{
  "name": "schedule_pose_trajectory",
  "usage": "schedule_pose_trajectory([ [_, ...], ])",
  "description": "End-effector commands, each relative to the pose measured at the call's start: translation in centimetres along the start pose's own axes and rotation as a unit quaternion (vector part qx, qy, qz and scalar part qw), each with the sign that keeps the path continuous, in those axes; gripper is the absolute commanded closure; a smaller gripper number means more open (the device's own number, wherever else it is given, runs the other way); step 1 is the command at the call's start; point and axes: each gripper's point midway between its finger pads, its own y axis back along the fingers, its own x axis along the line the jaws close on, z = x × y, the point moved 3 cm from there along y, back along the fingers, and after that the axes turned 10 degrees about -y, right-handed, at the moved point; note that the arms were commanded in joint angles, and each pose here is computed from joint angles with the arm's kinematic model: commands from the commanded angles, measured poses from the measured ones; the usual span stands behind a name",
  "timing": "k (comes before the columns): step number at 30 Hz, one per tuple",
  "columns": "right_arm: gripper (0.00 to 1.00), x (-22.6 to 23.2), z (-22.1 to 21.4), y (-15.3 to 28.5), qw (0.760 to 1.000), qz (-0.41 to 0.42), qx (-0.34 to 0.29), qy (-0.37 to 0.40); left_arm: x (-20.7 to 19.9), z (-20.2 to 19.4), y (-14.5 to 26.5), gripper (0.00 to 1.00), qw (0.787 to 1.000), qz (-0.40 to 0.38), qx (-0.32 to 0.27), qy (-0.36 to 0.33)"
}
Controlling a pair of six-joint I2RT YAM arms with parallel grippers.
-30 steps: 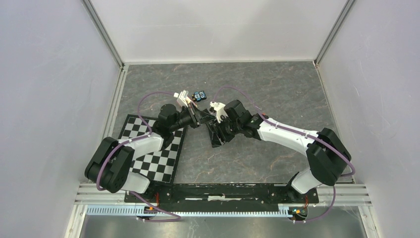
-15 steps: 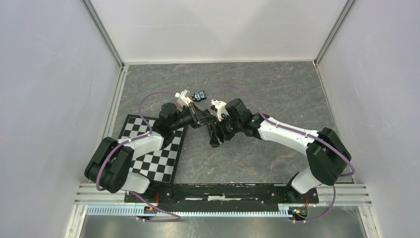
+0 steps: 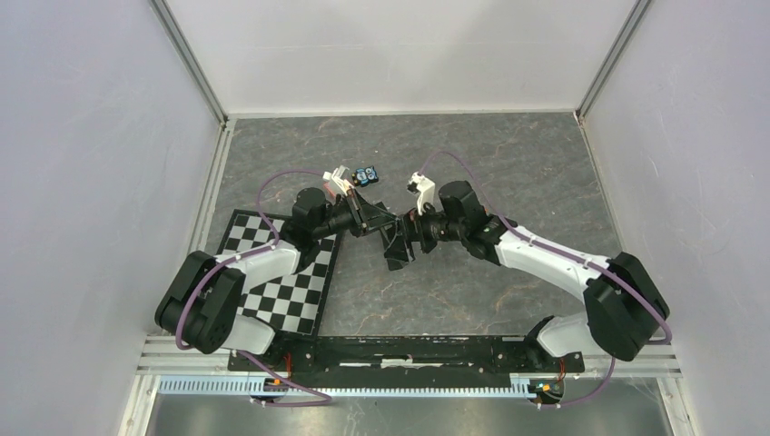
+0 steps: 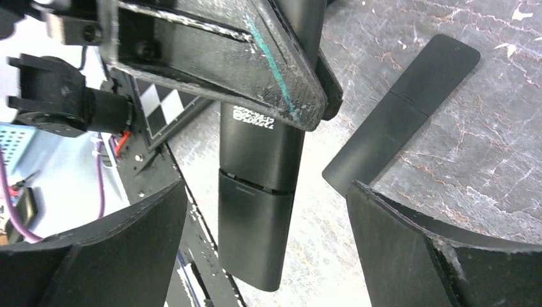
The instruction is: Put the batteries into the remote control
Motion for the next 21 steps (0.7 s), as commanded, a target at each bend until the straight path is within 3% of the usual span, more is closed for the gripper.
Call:
schedule_pose_trajectory([
  [1,0.02,2.7,2.3,1.3,0.996,0.070,-0.058,-0.001,-1.9,1.6,0.0,0.98,1.000,-0.025,-0.014,0.007],
  [4,0.02,2.7,2.6,1.9,0.994,0.071,-0.076,-0.023,-1.7,1.8,0.0,0.98,0.999,-0.021,-0.019,0.018],
  [7,0.02,2.2,3.1,3.1,0.984,0.075,-0.135,-0.088,-1.8,2.1,0.2,0.98,0.999,-0.021,-0.030,0.034],
  [12,0.02,2.5,3.7,5.6,0.928,0.139,-0.265,-0.223,-2.5,3.0,0.4,0.98,0.995,-0.037,-0.066,0.059],
  [15,0.02,2.8,4.2,6.2,0.908,0.163,-0.291,-0.255,-2.6,3.3,0.5,0.98,0.994,-0.040,-0.077,0.069],
  [21,0.02,2.9,4.9,6.2,0.894,0.173,-0.302,-0.284,-3.3,3.8,0.8,0.98,0.991,-0.053,-0.095,0.082],
])
